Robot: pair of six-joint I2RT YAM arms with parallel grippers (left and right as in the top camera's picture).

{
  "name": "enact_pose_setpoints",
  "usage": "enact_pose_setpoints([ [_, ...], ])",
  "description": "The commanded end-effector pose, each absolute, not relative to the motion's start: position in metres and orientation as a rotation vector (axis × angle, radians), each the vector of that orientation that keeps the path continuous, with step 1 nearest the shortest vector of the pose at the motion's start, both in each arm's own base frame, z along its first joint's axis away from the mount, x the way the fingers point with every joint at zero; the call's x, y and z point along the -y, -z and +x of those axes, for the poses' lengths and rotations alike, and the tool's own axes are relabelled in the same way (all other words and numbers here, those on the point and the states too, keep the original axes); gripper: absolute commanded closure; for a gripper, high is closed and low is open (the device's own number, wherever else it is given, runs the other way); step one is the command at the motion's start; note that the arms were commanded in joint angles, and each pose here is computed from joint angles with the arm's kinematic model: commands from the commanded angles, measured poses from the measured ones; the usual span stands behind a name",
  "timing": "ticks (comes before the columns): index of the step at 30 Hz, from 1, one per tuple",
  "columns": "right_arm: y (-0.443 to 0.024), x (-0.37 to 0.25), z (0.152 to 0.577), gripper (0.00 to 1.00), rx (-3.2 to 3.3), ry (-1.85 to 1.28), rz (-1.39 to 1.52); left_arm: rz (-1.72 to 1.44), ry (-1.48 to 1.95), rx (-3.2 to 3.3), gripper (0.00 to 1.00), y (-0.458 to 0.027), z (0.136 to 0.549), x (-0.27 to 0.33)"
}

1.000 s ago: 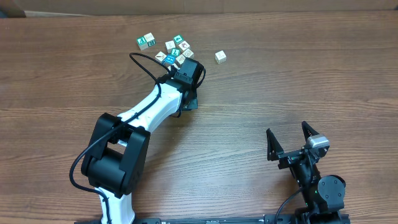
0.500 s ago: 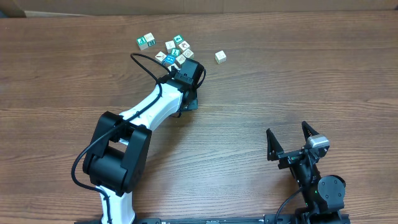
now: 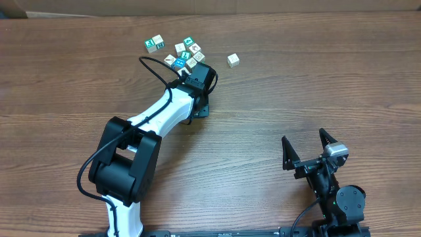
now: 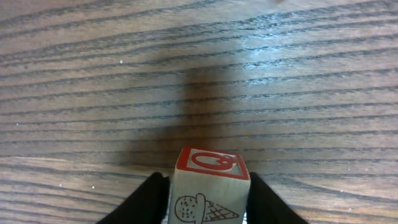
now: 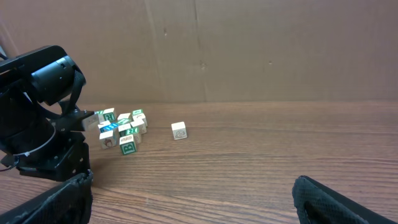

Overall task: Form a horizontal line
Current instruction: 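Lower the red-printed block to the table and open the left gripper, then raise the left gripper and swing it back over the block cluster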

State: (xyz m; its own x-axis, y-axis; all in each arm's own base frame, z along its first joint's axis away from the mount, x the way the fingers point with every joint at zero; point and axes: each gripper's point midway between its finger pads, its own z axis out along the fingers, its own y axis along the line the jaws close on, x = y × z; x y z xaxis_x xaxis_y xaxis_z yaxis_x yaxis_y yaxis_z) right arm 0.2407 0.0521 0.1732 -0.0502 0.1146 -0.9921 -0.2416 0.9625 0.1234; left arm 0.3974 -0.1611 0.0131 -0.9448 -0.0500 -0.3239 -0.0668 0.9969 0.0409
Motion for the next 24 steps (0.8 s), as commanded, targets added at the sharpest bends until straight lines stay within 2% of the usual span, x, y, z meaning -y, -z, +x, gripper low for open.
enact_pose_setpoints([
  [1, -0.1715, -0.0499, 0.2411, 0.0, -1.591, -0.278, -0.094, -0.079, -0.105, -2.821, 0.67, -0.0053, 0.396, 0.1574],
  [8, -0.1715, -0.0499, 0.2411, 0.0, -1.591, -0.278, -0.094, -0.08, -0.111, -2.819, 0.76, -0.0055, 0.3962, 0.1566],
  [11, -0.1715, -0.0499, 0.2411, 0.0, -1.591, -0.279, -0.094, -0.08, -0.111, -2.819, 0.74, -0.0055, 0.3962, 0.1566],
  [20, -0.1715, -0.0499, 0.2411, 0.0, -1.591, -0.278, -0.094, -0.08, -0.11, -2.819, 0.46, -0.0055, 0.3962, 0.1567],
  [24, -0.1715, -0.0499, 0.2411, 0.0, -1.591, -0.278, -0.094, -0.039, -0.1, -2.81, 0.4, -0.0099, 0.4003, 0.1599],
])
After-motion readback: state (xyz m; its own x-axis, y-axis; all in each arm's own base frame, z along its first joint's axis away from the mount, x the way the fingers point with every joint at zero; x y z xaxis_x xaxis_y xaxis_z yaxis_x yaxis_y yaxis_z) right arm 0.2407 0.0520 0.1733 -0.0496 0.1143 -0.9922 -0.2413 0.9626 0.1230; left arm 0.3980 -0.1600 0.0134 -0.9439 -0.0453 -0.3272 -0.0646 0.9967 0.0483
